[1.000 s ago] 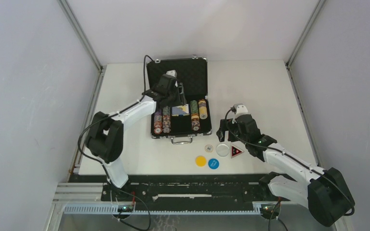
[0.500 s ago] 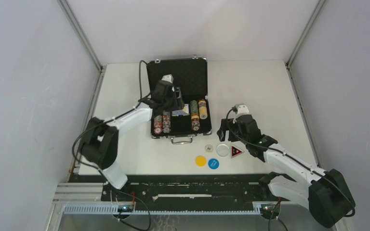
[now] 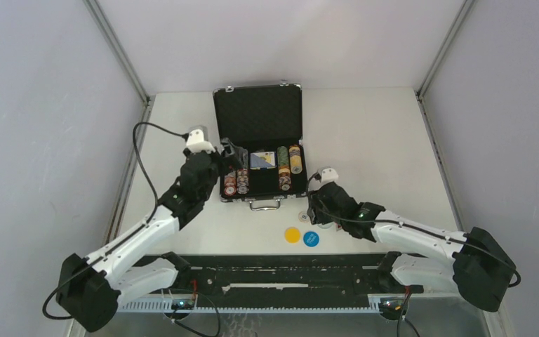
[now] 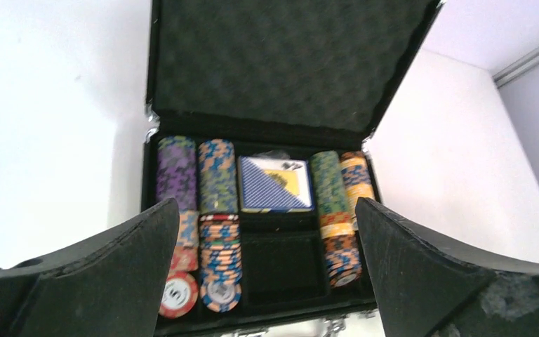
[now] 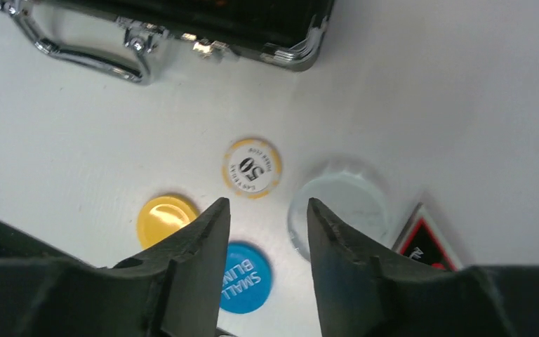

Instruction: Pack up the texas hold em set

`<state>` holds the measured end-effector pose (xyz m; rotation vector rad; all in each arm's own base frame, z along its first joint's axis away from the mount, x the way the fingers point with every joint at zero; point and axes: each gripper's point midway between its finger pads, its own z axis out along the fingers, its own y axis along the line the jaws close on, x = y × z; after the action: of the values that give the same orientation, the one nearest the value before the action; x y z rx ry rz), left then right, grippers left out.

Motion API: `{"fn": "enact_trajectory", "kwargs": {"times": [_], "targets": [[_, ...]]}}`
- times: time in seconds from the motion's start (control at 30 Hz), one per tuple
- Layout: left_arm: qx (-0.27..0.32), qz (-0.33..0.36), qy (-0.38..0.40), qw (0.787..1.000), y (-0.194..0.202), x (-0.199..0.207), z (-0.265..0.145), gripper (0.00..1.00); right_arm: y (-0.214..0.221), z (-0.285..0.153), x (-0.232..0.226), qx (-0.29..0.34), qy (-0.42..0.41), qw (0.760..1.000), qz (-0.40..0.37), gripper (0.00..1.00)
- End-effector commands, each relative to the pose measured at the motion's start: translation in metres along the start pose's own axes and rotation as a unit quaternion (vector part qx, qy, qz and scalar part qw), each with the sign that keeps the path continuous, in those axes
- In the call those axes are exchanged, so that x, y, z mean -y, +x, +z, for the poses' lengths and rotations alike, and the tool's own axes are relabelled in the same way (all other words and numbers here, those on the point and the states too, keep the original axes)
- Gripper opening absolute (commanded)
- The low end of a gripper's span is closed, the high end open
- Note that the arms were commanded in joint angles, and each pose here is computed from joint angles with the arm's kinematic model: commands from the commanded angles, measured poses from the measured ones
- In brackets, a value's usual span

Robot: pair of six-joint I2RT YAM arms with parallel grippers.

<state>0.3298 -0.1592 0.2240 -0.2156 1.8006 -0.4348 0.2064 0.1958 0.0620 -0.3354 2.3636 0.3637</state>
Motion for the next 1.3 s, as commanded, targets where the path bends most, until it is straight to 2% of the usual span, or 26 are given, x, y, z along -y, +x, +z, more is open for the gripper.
{"fn": "enact_trajectory", "kwargs": {"times": [0.0,0.07,0.1,0.2,0.23,0.33,0.47,0.7,1.27], "targets": [[0.017,0.003,-0.029,0.999,0.008,-0.024,-0.012,0.98,-0.009,-0.005,-0.020,0.019,-0.002,1.000,0.018,0.44],[0.004,-0.001,-0.025,1.000,0.017,-0.026,-0.017,0.91,-0.002,-0.007,-0.027,0.015,-0.003,1.000,0.008,0.41],[-0.002,-0.004,-0.025,1.000,0.021,-0.028,-0.020,0.90,0.003,-0.009,-0.030,0.011,-0.002,1.000,0.007,0.46],[-0.014,-0.008,-0.018,1.000,0.029,-0.030,-0.025,0.90,0.019,-0.014,-0.039,-0.010,-0.008,1.000,0.010,0.74],[-0.019,-0.007,-0.016,1.000,0.032,-0.030,-0.026,0.90,0.024,-0.016,-0.042,-0.016,-0.009,1.000,0.011,0.80],[-0.028,-0.002,-0.015,1.000,0.036,-0.031,-0.029,0.91,0.037,-0.019,-0.047,-0.026,-0.001,1.000,0.012,0.86],[-0.033,-0.004,-0.013,0.999,0.039,-0.031,-0.030,0.91,0.055,-0.018,-0.044,-0.049,0.024,0.998,0.009,0.86],[-0.040,-0.006,-0.011,0.999,0.043,-0.031,-0.030,0.92,0.074,-0.014,-0.039,-0.075,0.073,0.995,-0.004,0.78],[-0.056,0.001,-0.012,0.998,0.052,-0.031,-0.025,0.92,0.081,-0.003,-0.037,-0.085,0.089,0.992,-0.004,0.61]]}}
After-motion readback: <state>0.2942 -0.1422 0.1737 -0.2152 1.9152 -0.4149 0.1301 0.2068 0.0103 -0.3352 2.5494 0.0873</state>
